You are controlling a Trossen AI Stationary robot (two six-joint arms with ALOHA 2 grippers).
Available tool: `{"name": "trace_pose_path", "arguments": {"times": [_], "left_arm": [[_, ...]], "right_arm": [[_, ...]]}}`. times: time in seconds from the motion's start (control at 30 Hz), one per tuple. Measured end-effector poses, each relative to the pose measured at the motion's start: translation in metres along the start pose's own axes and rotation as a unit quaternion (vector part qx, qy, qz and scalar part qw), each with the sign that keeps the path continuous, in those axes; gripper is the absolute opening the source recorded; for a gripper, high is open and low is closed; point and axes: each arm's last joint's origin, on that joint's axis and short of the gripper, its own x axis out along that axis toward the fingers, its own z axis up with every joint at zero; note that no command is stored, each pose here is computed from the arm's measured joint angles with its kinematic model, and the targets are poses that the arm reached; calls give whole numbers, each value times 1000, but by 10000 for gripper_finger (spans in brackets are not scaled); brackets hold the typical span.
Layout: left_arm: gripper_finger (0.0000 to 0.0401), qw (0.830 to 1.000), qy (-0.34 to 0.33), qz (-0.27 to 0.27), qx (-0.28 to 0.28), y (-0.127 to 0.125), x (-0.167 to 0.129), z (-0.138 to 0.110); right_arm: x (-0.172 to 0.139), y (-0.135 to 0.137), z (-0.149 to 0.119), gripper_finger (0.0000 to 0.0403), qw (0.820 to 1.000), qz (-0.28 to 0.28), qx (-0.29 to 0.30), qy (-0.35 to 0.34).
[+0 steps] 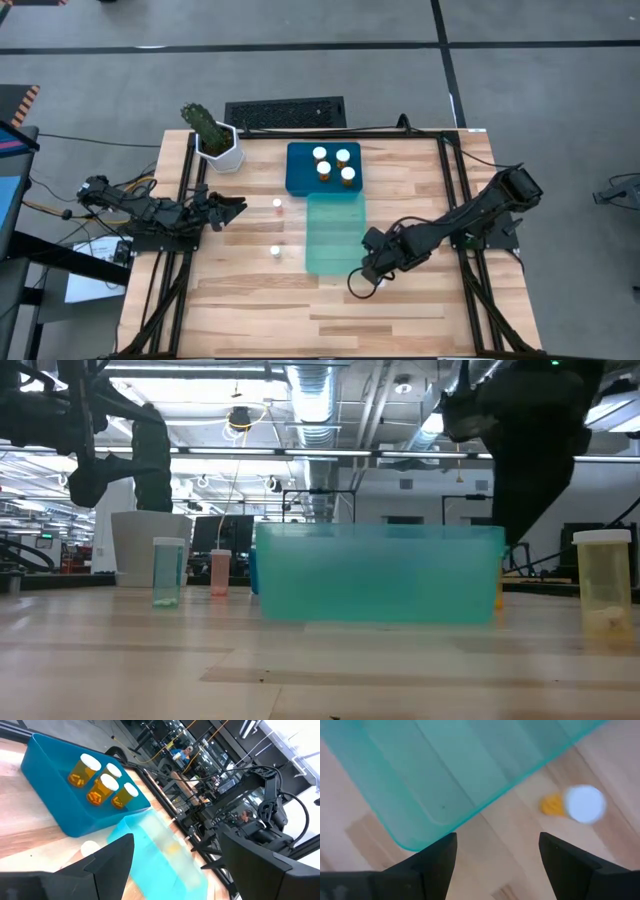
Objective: Pick and place medicine bottles into bin by pill shape (circle, oval)
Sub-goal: Adjust the green bin on the table, then put the small orange pill bottle into the green bin
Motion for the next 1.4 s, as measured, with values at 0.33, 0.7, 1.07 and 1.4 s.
{"name": "trace_pose_path", "arguments": {"times": [0.33,0.7,1.07,1.4], "left_arm": [[289,1000,0,0,-4,0,0,0],[289,1000,0,0,-4,0,0,0],[289,1000,-3,3,-7,0,0,0],[289,1000,-6,5,-11,1,0,0]], "right_arm": [[-3,-9,0,291,999,-29,-11,14],[-67,-46,-11,290,980,-58,34,-188],[-18,-73,-36,286,961,-10,41,-274],[9,-83,-45,286,951,13,58,-303]]}}
